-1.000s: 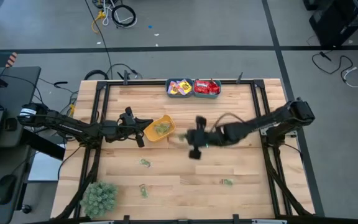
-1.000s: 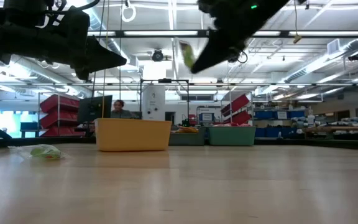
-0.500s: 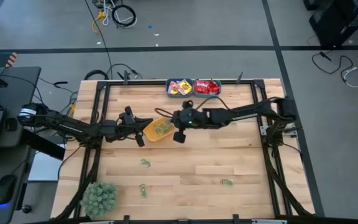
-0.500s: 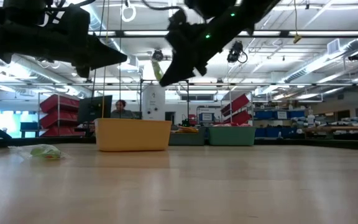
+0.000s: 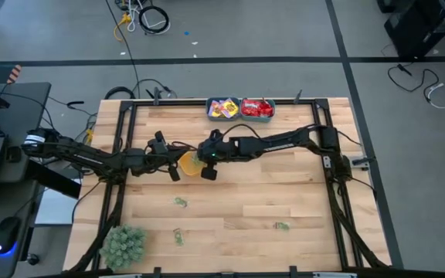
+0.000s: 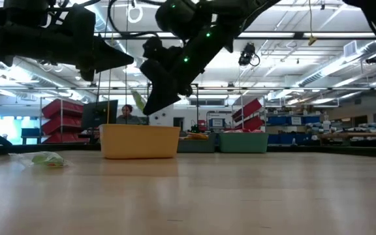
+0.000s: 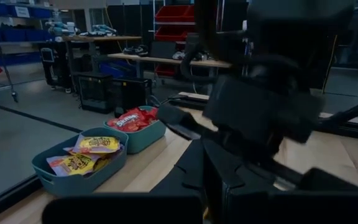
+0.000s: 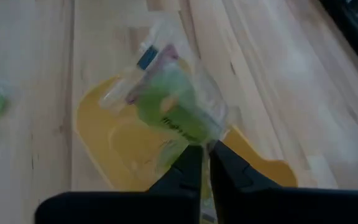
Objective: Sort candy
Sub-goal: Put the green gummy into the yellow bin
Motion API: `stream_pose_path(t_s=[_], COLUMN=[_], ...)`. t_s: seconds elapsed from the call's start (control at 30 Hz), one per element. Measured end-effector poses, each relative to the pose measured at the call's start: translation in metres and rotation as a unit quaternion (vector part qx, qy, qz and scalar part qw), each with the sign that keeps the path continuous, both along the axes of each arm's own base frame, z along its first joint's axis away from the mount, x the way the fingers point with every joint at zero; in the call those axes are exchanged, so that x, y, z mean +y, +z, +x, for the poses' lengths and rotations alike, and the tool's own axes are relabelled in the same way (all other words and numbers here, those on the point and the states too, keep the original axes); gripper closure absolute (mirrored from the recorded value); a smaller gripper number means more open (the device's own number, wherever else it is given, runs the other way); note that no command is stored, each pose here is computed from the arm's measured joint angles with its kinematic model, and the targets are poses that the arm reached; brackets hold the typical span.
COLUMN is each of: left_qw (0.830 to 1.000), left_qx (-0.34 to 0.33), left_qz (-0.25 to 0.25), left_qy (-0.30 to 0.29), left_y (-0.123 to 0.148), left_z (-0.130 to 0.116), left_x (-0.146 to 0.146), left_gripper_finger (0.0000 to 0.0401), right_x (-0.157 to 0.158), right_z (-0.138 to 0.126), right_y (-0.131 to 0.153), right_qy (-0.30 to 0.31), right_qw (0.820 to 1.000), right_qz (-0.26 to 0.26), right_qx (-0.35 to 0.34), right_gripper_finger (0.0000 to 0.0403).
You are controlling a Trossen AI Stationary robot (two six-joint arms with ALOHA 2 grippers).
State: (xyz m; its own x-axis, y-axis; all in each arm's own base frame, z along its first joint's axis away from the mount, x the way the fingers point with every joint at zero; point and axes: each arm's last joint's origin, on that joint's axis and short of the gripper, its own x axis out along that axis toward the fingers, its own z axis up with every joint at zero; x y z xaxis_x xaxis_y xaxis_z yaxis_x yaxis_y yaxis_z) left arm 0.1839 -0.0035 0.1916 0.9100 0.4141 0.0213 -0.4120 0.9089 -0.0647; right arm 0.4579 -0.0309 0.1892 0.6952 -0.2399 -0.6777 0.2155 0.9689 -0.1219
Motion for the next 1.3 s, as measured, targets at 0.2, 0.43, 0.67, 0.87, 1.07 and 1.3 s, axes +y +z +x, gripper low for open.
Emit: stream_pose_path(t_s=[0.2, 0.43, 0.67, 0.87, 1.07, 1.3], left_qw=[1.0, 1.0, 1.0, 1.0, 1.0, 1.0], left_qx=[0.002, 0.003, 0.004, 0.004, 0.009, 0.007], left_qz=[0.0, 0.0, 0.0, 0.001, 0.009, 0.009], left_qy=[0.0, 0.0, -0.001, -0.002, -0.002, -0.002], left_y=[0.0, 0.0, -0.001, -0.001, -0.001, -0.001], left_z=[0.0, 0.0, 0.0, 0.0, 0.0, 0.0], left_x=[0.0, 0.0, 0.0, 0.0, 0.0, 0.0], left_gripper_finger=[0.0401, 0.0401, 0.04, 0.04, 0.04, 0.04], right_x=[0.003, 0.004, 0.02, 0.041, 0.072, 0.111], right_z=[0.004, 0.001, -0.019, -0.045, -0.089, -0.159], right_y=[-0.007, 0.001, 0.03, 0.037, 0.004, -0.014], right_qy=[0.005, -0.004, 0.043, 0.08, 0.071, 0.057], right_qw=[1.0, 1.0, 0.998, 0.993, 0.988, 0.983], right_qz=[0.001, 0.011, 0.01, 0.029, 0.075, 0.154], right_qx=[0.011, 0.012, 0.05, 0.084, 0.111, 0.082], right_gripper_finger=[0.0314, 0.0198, 0.0284, 0.0389, 0.04, 0.0402])
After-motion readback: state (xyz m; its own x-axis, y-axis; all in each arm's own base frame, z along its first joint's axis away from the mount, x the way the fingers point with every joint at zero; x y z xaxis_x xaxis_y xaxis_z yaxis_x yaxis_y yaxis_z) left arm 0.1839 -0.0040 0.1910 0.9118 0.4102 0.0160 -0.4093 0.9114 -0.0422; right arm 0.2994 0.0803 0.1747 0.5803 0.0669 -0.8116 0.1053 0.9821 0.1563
